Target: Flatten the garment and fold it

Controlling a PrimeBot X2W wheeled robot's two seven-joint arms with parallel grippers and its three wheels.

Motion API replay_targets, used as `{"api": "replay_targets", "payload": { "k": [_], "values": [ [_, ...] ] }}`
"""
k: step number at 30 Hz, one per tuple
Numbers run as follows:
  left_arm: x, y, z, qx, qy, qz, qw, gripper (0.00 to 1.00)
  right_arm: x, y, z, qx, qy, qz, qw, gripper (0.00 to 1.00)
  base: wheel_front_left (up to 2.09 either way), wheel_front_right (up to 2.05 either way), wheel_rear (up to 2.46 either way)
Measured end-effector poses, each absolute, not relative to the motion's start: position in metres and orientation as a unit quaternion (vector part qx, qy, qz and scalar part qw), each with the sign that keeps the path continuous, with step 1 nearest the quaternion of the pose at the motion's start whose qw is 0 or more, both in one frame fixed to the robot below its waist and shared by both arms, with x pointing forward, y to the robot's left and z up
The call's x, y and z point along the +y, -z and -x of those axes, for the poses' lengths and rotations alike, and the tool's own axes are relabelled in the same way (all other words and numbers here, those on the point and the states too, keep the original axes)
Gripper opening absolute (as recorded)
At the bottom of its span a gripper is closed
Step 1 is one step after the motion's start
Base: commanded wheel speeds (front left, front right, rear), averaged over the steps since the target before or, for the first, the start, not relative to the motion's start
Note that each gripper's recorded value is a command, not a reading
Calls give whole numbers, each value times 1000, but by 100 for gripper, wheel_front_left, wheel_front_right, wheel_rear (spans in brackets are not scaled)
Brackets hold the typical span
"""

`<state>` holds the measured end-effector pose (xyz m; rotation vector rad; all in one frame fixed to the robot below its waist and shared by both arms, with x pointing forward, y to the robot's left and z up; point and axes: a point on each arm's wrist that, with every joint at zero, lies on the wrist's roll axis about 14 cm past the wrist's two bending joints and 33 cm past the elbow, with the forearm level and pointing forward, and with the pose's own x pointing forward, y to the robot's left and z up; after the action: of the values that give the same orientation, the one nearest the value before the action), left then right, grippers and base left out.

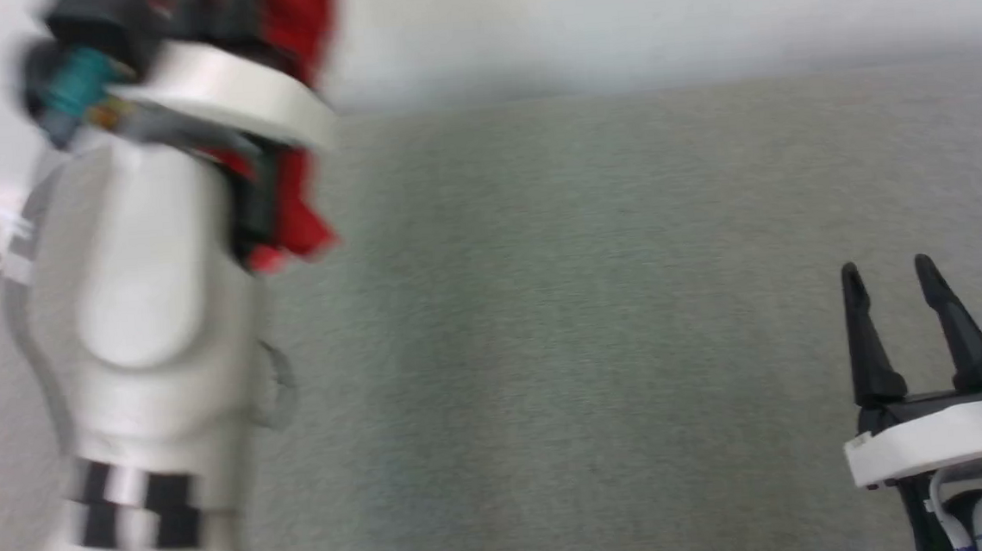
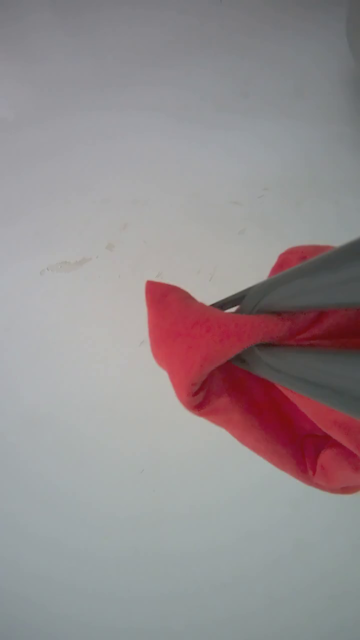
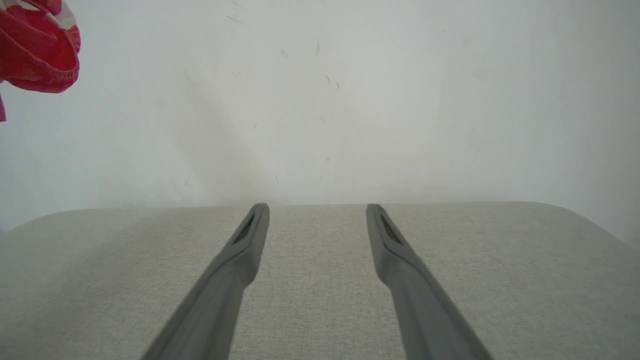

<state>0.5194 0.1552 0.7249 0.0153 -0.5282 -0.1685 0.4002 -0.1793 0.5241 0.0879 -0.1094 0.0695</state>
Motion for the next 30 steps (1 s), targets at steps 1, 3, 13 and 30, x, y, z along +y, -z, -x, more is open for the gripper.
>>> {"api": "replay_targets", "payload": {
  "k": [1,3,13,30],
  "values": [
    [137,-718,-519,-257,100,14,961,0,-188,-525,-397,-55,-22,-42,997,100,0,0,0],
    [104,-710,-515,-251,132,62,957,0,-204,-524,-389,-52,1,-39,998,100,0,0,0],
    [-34,-583,-466,-74,295,163,939,0,-253,-519,-353,-43,78,-39,995,100,0,0,0],
    [-21,-517,-406,0,286,176,942,100,-230,-513,-358,-34,44,-49,997,100,0,0,0]
  ]
}}
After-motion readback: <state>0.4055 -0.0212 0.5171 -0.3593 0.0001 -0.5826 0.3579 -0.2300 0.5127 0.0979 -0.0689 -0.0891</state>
